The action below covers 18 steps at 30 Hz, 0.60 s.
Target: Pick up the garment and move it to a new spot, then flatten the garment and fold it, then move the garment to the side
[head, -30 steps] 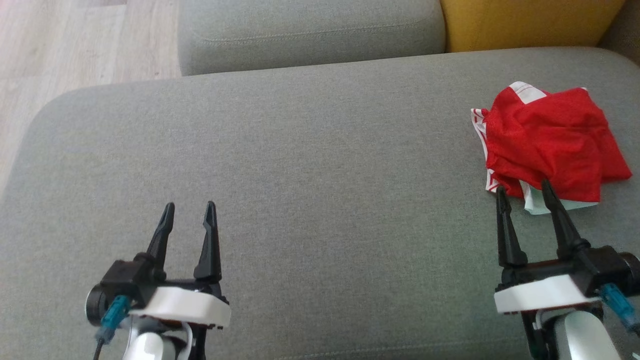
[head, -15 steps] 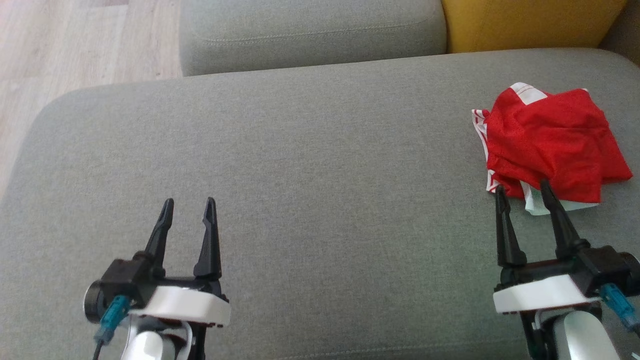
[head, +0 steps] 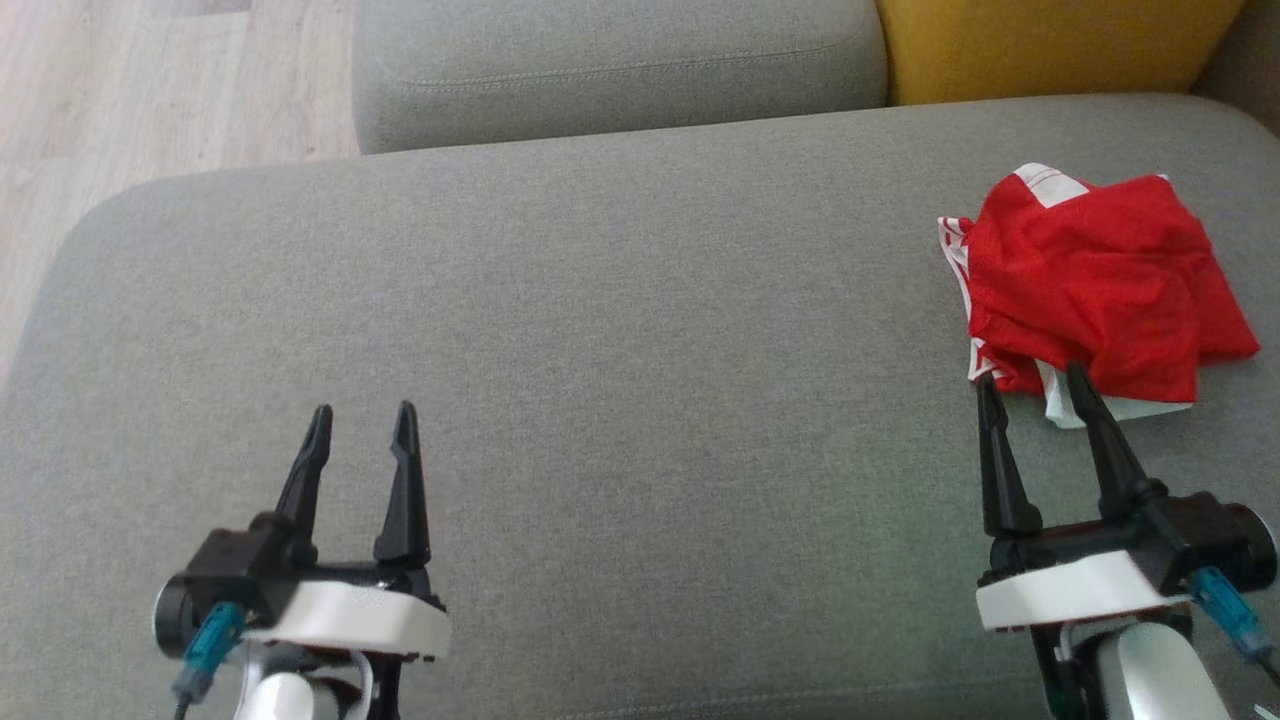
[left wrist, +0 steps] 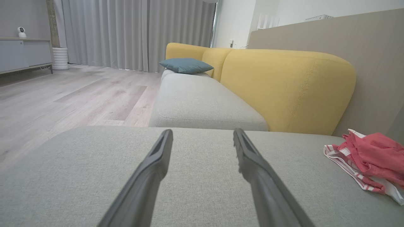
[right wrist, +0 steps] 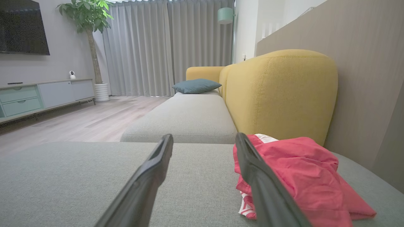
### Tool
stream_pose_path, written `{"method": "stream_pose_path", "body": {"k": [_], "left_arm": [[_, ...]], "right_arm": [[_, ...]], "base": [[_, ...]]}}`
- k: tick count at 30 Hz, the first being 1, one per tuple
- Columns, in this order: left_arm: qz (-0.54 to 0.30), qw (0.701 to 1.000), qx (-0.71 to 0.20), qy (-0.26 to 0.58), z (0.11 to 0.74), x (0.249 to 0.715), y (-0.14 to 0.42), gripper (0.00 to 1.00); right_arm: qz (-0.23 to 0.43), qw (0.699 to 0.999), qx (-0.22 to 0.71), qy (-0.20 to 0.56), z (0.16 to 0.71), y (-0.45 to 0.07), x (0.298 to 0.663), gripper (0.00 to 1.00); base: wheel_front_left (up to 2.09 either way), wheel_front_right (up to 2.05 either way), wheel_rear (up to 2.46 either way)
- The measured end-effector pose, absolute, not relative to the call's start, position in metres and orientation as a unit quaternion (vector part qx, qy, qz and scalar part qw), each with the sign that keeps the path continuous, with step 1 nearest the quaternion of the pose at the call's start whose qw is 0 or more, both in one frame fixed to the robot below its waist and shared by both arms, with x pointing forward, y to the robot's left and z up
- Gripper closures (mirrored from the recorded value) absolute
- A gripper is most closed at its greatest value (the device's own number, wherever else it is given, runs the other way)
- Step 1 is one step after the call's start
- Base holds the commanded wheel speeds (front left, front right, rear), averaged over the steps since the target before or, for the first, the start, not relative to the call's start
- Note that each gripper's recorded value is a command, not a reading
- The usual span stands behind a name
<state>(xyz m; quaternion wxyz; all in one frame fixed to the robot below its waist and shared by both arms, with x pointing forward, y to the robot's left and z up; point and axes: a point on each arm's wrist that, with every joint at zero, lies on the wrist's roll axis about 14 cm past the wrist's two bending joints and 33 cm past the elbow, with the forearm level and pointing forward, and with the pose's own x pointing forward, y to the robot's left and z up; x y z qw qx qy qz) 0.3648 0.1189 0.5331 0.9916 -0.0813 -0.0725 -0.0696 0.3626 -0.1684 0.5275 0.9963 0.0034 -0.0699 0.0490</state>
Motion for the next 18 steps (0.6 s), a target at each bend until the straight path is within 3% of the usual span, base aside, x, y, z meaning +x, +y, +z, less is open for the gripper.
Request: {"method": "stream_pose_path", "body": {"k": [5, 6, 12, 18], "left_arm": [[-0.064, 0.99, -0.092, -0.086, 0.542, 0.366, 0.123, 0.0], [-0.064, 0.99, -0.095, -0.087, 0.543, 0.366, 0.123, 1.0], [-0.055, 0.993, -0.101, -0.026, 0.504, 0.355, 0.125, 1.0], [-0.046, 0.99, -0.135, -0.012, 0.5, 0.354, 0.128, 1.0]], "right_arm": [[0.048, 0.996, 0.004, -0.069, 0.527, -0.169, 0.362, 0.0], [0.048, 0.996, 0.004, -0.07, 0.527, -0.169, 0.362, 1.0], [0.043, 0.999, 0.018, -0.012, 0.491, -0.17, 0.35, 1.0], [0.035, 0.998, 0.057, -0.01, 0.491, -0.172, 0.351, 1.0]], "base": [[0.0, 0.0, 0.0], [0.0, 0.0, 0.0], [0.0, 0.0, 0.0], [0.0, 0.0, 0.0]]}}
